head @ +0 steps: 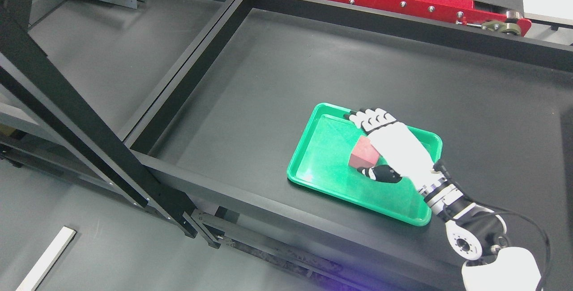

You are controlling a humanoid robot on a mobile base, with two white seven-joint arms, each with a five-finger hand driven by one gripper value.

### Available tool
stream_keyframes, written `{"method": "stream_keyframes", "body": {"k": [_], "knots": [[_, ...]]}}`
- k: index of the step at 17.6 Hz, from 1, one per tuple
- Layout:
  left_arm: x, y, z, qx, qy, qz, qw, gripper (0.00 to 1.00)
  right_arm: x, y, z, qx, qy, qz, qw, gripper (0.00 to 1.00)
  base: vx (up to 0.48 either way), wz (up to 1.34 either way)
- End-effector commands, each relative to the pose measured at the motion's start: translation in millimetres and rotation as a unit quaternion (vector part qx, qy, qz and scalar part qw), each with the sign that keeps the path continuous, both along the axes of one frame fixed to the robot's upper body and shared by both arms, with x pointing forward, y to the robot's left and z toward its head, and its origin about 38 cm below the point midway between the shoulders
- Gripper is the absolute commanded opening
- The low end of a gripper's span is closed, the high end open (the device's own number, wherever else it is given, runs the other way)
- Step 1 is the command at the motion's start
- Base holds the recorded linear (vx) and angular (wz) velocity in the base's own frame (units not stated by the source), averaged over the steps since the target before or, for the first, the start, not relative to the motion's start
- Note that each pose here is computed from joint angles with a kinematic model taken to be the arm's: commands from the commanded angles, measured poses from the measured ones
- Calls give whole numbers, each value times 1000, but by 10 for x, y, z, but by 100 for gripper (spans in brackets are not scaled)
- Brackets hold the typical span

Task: Pick pink block from left shelf to tray
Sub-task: 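Reach the right hand over the pink cube in the green tray, then close the right hand fingers around the pink cube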

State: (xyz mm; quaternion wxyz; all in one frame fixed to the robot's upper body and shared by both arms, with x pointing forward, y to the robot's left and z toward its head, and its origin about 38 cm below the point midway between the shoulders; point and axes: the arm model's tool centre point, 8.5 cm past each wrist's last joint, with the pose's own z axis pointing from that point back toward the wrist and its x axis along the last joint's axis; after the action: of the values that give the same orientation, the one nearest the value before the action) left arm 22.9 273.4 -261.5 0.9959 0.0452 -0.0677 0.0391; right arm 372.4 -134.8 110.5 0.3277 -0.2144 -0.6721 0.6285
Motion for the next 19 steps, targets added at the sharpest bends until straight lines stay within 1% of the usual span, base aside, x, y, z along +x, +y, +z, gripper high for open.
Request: {"method": "stream_keyframes", "body": {"k": [1, 3, 12, 15, 17, 19], "knots": [[70, 112, 14, 9, -5, -1, 1000, 100, -18, 161, -421, -209, -9, 13, 978, 100, 97, 1], [79, 112, 15, 9, -6, -1, 1000, 100, -13, 146, -494, -222, 1, 12, 975, 100, 88, -1], [69, 112, 14, 9, -5, -1, 1000, 100, 35, 113, -512, -237, 12, 1, 971, 99, 51, 0], [70, 112, 14, 9, -5, -1, 1000, 100, 51, 152, -483, -228, 10, -3, 974, 99, 7, 0], [70, 112, 14, 9, -5, -1, 1000, 100, 105, 174, -415, -219, 4, -11, 976, 99, 0, 0], [70, 112, 14, 9, -5, -1, 1000, 100, 125, 208, -390, -214, 3, -13, 977, 98, 0, 0]]}}
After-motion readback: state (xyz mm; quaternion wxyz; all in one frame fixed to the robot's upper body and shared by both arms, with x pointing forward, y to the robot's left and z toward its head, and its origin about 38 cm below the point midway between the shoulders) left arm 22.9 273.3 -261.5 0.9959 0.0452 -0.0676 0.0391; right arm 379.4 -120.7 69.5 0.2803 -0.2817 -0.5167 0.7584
